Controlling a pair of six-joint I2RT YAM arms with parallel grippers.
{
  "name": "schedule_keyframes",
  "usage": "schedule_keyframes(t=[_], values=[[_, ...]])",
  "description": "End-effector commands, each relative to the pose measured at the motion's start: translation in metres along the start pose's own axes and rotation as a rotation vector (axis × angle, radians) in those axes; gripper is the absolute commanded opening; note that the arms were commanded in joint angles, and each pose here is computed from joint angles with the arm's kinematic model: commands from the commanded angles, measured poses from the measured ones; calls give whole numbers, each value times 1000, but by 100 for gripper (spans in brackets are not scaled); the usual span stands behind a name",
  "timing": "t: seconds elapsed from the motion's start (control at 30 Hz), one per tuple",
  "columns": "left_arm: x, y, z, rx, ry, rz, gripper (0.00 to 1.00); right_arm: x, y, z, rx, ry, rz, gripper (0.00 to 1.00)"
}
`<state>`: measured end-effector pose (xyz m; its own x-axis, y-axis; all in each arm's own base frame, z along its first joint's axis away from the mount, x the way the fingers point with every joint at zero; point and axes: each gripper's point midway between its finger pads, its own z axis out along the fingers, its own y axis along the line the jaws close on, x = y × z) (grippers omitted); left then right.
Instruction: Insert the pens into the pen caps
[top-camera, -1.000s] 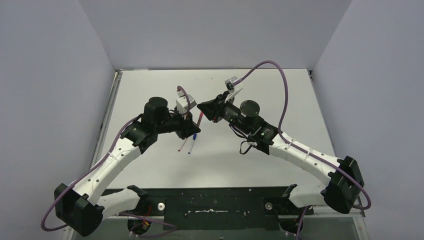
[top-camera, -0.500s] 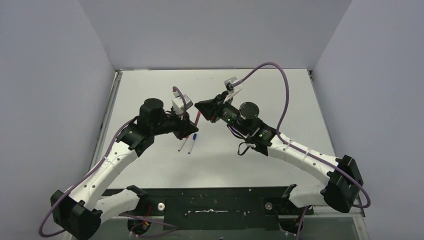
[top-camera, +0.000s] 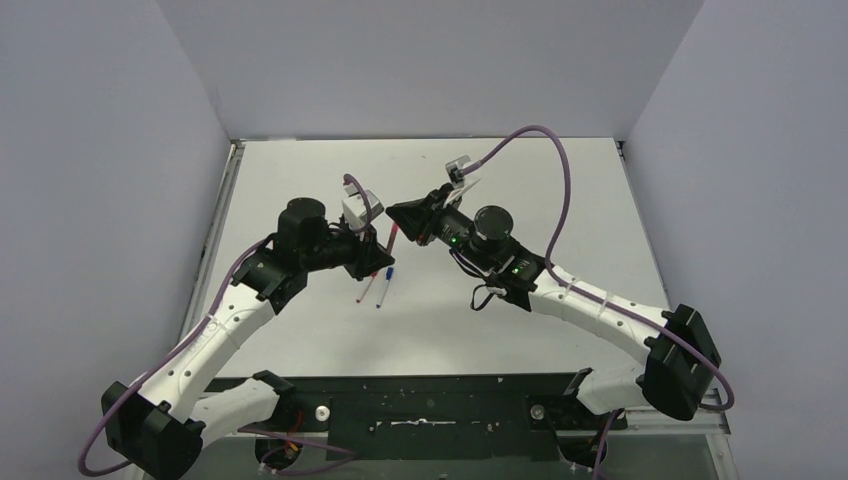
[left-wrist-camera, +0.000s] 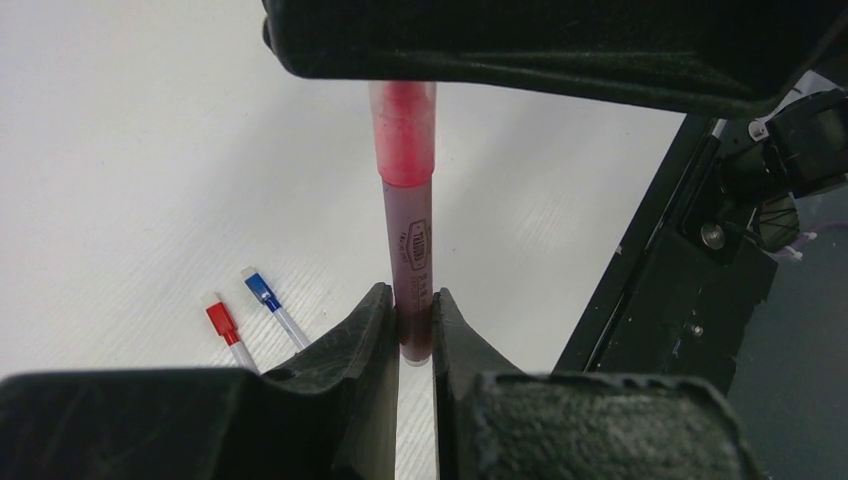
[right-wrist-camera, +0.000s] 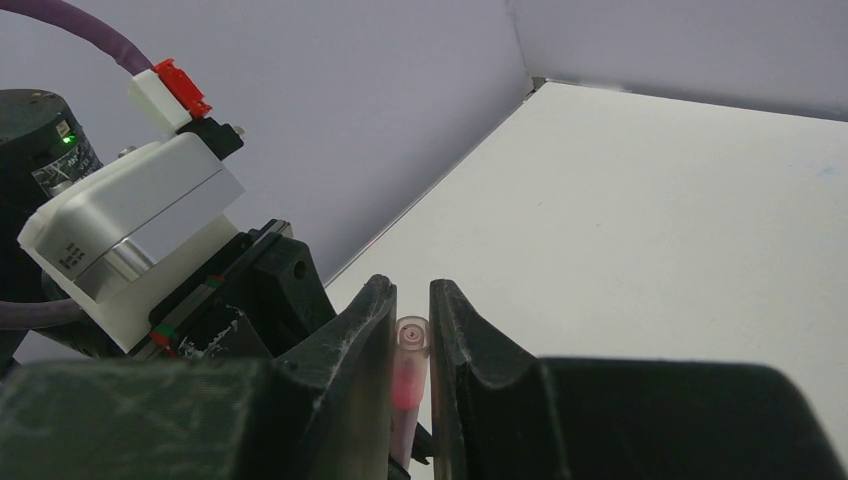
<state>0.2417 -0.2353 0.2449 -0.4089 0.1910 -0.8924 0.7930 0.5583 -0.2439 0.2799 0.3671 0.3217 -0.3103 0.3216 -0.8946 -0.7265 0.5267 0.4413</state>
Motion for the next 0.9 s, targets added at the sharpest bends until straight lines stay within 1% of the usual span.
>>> schedule_keyframes(t=[0.0, 0.47, 0.87], values=[[-137, -23, -42, 7, -482, 259, 0, 144, -7, -35, 2, 475, 53, 0], [-144, -24, -48, 7, -512, 276, 0, 178, -9, -43, 12, 563, 64, 0], [-157, -25, -57, 14, -564, 272, 0, 189, -13, -49, 20, 587, 73, 0]])
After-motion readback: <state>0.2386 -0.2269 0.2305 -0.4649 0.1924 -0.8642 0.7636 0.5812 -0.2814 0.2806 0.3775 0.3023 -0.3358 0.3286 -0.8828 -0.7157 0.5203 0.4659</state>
